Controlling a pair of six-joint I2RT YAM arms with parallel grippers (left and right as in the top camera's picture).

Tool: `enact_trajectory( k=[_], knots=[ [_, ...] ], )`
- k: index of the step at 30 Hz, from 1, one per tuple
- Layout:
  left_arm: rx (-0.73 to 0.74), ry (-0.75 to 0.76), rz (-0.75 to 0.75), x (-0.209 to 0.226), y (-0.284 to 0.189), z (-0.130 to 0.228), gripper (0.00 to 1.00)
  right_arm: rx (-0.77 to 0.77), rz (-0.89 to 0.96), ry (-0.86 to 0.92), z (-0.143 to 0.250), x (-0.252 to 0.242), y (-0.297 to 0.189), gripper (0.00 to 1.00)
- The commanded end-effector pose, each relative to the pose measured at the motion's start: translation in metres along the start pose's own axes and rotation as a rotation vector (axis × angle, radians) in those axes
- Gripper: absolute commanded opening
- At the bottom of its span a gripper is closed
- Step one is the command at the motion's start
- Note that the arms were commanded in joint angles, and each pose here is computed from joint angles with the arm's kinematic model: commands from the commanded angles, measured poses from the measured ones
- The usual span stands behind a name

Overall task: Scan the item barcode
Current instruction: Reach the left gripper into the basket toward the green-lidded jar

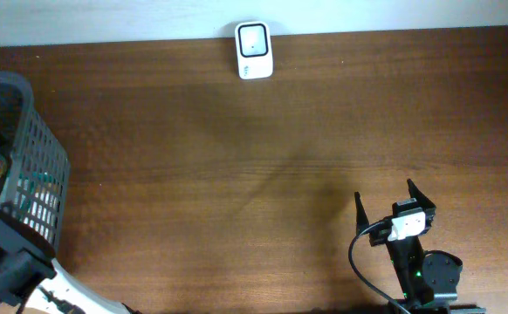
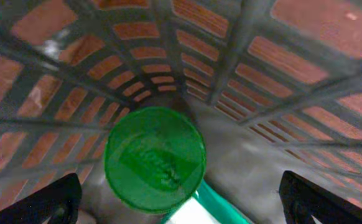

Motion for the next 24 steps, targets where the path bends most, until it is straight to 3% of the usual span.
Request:
enact_trajectory(
  k=[1, 7, 13, 22, 24],
  knots=[
    [0.013, 0.038, 0.005, 0.002, 0.02, 0.003, 0.99, 0.004, -0.001, 0.008, 0.003, 0.001, 0.0, 0.98],
    [0.019, 0.059, 0.004, 0.001, 0.046, 0.006, 0.95, 0.004, -0.001, 0.008, 0.003, 0.001, 0.0, 0.98],
    [0.018, 0.057, 0.004, 0.001, 0.055, 0.007, 0.77, 0.004, -0.001, 0.008, 0.003, 0.001, 0.0, 0.98],
    [0.103, 0.061, 0.045, -0.01, 0.085, 0.027, 0.77, 0.004, -0.001, 0.008, 0.003, 0.001, 0.0, 0.98],
    [0.088, 0.06, 0.038, -0.008, 0.082, 0.023, 0.7, 0.004, -0.001, 0.008, 0.003, 0.001, 0.0, 0.98]
  ],
)
Point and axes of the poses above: each gripper's point midway between its finger pads, its own y axis out along the fingers, its own x axis along the line the jaws close on, z = x × y, the point moved 6 cm from there along -y, back along the fingers, and after that the axes turned 12 degrees about y, right-handed, at the moved point
